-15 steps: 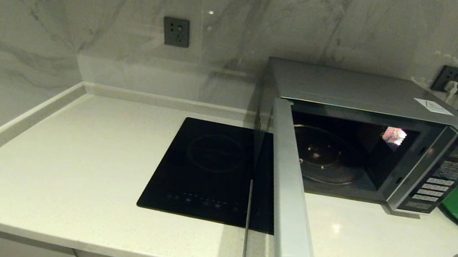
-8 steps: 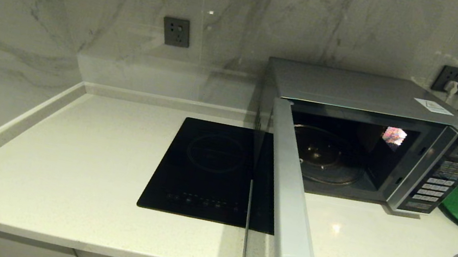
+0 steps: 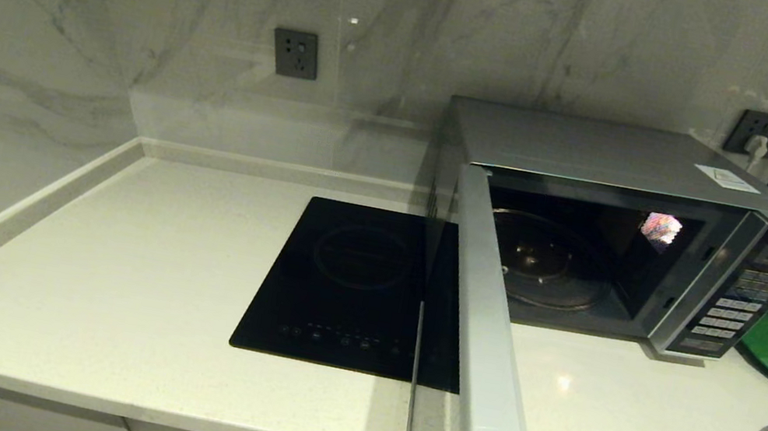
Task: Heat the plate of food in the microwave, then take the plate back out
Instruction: Put the plate in the microwave oven
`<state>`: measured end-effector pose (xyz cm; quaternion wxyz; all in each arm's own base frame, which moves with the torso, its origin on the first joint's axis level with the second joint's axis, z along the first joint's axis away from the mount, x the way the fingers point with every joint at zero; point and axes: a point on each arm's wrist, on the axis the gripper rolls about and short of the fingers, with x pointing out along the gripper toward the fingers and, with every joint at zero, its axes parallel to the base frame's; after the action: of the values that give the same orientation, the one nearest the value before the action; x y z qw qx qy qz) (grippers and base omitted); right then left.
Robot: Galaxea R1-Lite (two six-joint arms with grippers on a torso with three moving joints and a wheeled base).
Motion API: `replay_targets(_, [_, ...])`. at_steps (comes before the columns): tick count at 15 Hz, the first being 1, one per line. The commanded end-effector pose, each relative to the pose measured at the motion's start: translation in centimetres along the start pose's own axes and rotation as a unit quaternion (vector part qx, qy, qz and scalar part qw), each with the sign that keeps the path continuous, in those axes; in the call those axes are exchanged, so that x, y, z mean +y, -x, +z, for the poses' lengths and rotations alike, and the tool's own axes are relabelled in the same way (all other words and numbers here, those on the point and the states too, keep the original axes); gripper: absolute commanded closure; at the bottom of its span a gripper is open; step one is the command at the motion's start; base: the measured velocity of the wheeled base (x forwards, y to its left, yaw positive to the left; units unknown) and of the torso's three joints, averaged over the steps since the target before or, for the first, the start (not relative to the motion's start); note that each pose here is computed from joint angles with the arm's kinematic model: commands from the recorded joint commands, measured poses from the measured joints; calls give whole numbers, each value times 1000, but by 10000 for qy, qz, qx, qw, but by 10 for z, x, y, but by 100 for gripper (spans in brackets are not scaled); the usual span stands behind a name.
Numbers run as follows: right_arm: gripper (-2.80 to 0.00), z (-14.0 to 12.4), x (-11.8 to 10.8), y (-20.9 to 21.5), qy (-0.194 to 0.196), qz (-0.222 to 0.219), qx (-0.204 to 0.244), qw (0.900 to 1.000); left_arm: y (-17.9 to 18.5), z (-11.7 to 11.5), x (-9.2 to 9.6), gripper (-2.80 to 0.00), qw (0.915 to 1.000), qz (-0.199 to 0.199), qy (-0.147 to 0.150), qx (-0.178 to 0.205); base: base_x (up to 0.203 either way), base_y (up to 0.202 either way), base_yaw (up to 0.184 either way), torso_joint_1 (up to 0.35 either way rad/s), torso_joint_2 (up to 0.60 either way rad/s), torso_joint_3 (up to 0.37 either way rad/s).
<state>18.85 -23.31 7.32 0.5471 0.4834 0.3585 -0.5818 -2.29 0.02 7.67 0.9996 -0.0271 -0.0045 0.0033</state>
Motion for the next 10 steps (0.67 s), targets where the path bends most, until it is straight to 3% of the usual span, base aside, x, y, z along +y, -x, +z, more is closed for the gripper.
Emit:
replay_targets(1, [-280,0,0,-8,-29,-82,60,9999,0,0,0,0,10000,4,5,-3,0,0,0,0,0,0])
replay_targets(7, [-280,0,0,-9,-25,-83,63,9999,0,0,0,0,10000,4,5,-3,0,0,0,0,0,0])
replay_targets(8, [0,0,0,-9,-19,-85,66,9999,0,0,0,0,10000,4,5,-3,0,0,0,0,0,0])
replay_targets(10, [0,0,0,-9,-22,-87,66,9999,0,0,0,0,10000,4,5,-1,0,0,0,0,0,0])
